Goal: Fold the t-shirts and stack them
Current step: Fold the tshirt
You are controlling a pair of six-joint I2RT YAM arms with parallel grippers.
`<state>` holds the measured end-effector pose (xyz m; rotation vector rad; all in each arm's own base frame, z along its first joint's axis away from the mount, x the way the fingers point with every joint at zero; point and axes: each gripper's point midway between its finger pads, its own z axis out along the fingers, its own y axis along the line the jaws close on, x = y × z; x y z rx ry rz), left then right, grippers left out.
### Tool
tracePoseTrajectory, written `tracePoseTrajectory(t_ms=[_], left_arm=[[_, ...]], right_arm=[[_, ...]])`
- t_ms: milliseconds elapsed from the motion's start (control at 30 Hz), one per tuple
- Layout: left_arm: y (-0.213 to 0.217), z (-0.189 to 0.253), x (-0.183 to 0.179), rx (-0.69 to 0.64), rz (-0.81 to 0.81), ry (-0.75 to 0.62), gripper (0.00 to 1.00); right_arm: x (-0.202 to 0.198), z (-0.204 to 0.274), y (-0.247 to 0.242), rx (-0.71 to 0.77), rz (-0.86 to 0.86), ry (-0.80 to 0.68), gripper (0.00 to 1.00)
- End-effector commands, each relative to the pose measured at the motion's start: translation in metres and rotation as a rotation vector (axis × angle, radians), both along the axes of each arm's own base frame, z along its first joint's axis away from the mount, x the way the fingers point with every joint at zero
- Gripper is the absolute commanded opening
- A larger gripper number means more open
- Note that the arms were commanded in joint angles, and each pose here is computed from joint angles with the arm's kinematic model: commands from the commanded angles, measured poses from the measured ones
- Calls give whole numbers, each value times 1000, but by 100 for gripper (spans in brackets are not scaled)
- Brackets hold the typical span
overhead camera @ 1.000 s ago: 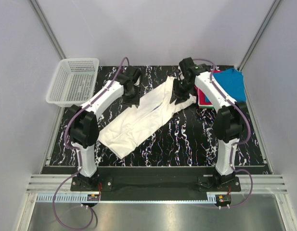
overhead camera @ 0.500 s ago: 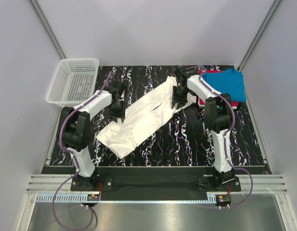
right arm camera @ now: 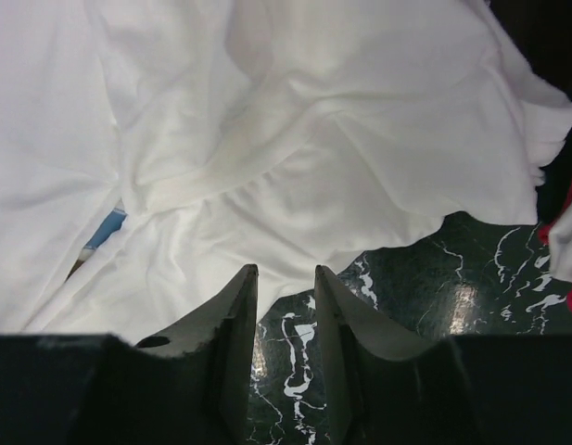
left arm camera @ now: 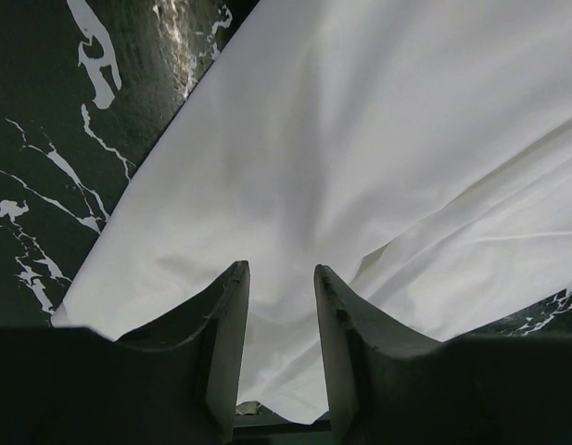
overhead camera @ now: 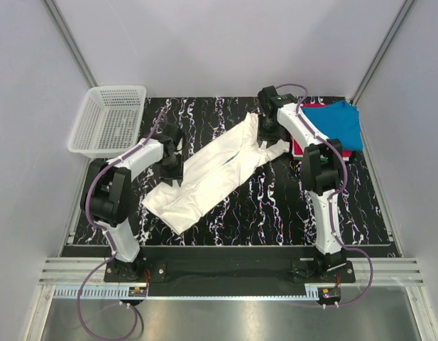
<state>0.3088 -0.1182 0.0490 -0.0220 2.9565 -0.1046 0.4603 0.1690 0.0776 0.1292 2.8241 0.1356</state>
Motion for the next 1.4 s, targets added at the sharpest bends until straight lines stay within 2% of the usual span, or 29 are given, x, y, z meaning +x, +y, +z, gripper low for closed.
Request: tracePoseTrajectory(t_ms=[0,300,400,433,467,500,533,800,1000,1367], left_arm=[[2,-5,-2,-2,-6,-17,36],[-5,-19,-10,-36,18,26,35],[-6,-23,-11,-40,10,43,29],[-6,-25,-12,-39,6,47,18],[-7,-26,-13,-45,5,54,9],[-7,-28,-14,-45,4,65,2],[-9,-29,-16,-56,2,72,0],[-13,-22,-36,-102,-11,95,0],[-21,-25,-57,-102,-65,121,0],[-73,-22,-97,-176,-233,148,0]], right_arm=[[4,-27,-20,-112,-5,43,38],[-7,-74,-18,-114,-17,151,36],[-5,-85,-17,-116,-20,166,17],[-4,-86,-17,-115,-19,167,12],[0,-84,-14,-108,-17,156,0],[0,-90,-15,-115,-17,170,0],[-1,-92,-15,-118,-17,180,0],[39,-93,-3,-98,-3,103,0],[59,-90,14,1,-2,53,0],[78,-83,42,160,48,-10,0]])
